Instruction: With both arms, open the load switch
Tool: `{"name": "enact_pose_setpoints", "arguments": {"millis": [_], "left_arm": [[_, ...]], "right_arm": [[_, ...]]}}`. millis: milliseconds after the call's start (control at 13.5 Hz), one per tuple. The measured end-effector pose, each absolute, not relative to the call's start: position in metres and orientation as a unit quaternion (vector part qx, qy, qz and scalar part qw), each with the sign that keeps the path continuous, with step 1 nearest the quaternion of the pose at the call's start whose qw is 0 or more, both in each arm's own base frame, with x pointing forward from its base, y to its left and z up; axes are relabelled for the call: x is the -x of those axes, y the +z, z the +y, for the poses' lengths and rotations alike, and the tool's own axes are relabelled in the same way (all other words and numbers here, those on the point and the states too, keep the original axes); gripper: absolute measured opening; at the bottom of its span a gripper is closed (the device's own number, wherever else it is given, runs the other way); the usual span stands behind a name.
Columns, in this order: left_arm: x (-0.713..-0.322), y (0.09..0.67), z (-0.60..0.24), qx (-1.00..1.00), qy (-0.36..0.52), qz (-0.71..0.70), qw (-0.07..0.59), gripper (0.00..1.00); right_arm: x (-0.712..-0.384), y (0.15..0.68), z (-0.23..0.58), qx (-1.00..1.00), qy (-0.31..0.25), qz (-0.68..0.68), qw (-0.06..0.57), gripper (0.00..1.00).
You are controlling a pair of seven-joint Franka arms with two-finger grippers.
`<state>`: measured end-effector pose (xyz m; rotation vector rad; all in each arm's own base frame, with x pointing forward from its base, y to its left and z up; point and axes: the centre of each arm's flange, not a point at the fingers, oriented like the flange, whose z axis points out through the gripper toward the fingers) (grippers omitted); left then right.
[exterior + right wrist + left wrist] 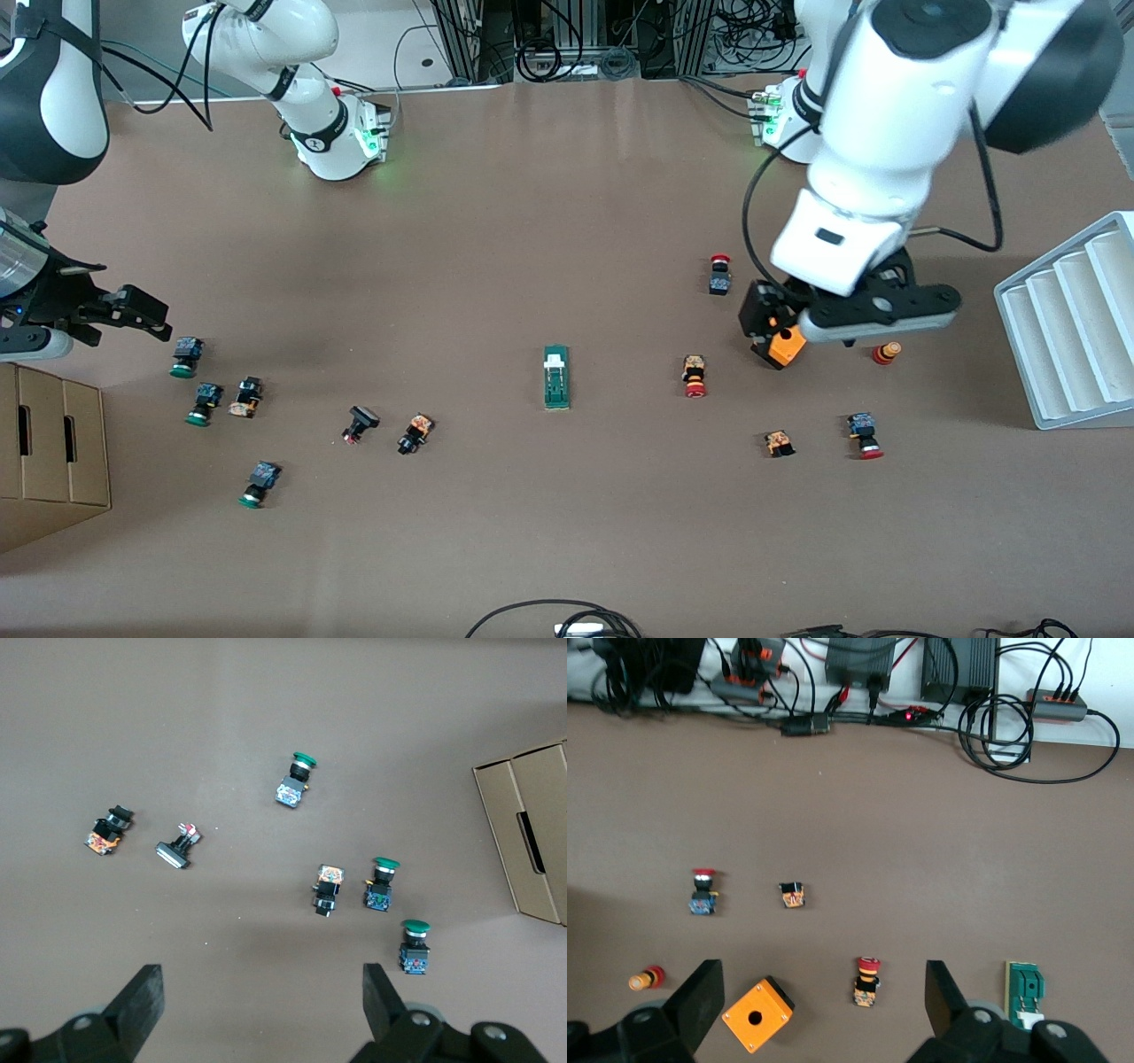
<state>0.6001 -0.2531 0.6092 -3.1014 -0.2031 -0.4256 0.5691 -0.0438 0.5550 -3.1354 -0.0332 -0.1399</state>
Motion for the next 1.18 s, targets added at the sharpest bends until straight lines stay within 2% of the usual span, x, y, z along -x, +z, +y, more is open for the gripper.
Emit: {"name": "enact_pose_setpoints", "arguments": {"millis": [812,1181], "left_arm": [[-0.626,0.610,-0.109,0.994,-0.093,-0.049,-0.016,1.00],[-0.628,0.600,-0.082,0.995,-0.082,-0.057,-0.011,1.00]], "right_arm": [[-0.570,0.555,-0.044,0.999,-0.045,-0.011,0.001,1.00],[-0.570,0.554,-0.044,0.999,-0.045,-0.011,0.001,1.00]]}}
